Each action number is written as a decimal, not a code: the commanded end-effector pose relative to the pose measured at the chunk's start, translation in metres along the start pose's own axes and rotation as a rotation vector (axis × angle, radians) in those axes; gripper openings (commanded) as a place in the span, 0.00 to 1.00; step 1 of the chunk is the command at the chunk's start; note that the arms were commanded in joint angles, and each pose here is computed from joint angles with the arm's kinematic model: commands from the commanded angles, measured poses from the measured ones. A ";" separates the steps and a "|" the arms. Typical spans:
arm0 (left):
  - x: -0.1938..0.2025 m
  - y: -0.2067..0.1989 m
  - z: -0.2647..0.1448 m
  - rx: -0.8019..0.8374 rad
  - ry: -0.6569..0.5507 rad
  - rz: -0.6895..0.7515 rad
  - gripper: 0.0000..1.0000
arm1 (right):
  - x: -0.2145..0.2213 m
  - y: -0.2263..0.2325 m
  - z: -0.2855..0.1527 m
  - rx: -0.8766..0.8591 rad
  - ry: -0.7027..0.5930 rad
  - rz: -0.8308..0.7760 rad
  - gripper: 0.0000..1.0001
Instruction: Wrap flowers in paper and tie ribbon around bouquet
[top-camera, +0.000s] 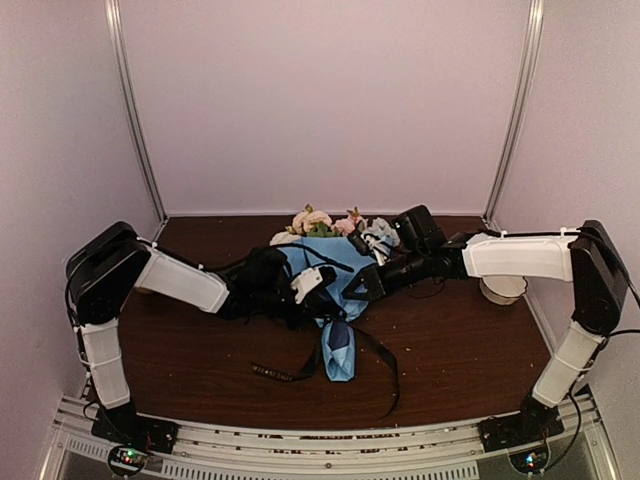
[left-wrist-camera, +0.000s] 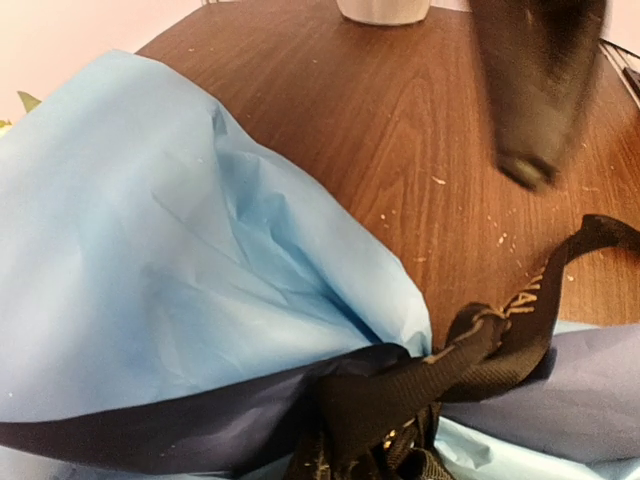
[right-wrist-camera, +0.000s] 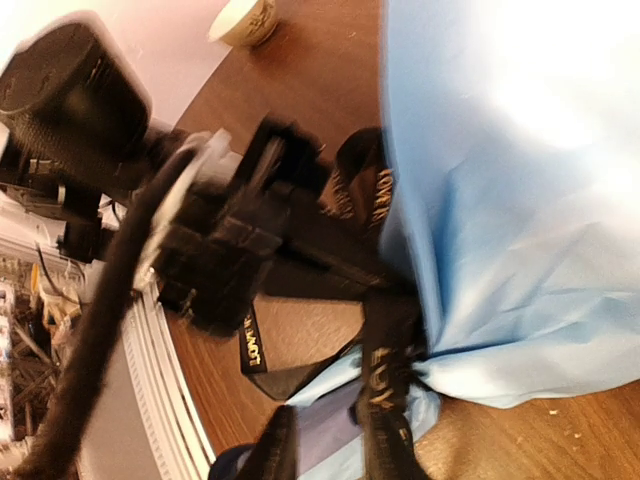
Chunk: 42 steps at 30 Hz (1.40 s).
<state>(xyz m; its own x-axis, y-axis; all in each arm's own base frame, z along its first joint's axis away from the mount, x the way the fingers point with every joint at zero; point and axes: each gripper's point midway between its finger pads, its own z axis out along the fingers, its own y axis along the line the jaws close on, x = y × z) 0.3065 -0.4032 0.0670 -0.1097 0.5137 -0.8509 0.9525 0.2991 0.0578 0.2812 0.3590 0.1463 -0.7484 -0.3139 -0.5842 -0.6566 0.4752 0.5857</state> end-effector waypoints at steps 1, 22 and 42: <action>-0.029 0.008 -0.010 -0.049 -0.094 0.028 0.12 | -0.015 -0.013 0.000 0.032 -0.004 -0.004 0.17; -0.033 -0.002 -0.017 -0.007 -0.120 0.017 0.00 | -0.006 -0.045 0.042 0.033 0.073 0.033 0.15; -0.024 -0.004 -0.010 0.007 -0.093 0.004 0.24 | -0.004 -0.013 0.041 -0.141 0.025 0.023 0.16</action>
<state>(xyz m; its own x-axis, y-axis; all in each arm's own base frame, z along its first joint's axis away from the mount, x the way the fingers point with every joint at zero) 0.2967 -0.4027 0.0911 -0.0894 0.4452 -0.8910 0.9569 0.2864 0.0471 0.2940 0.3813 0.1002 -0.7839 -0.3556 -0.5091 -0.6195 0.3921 0.6800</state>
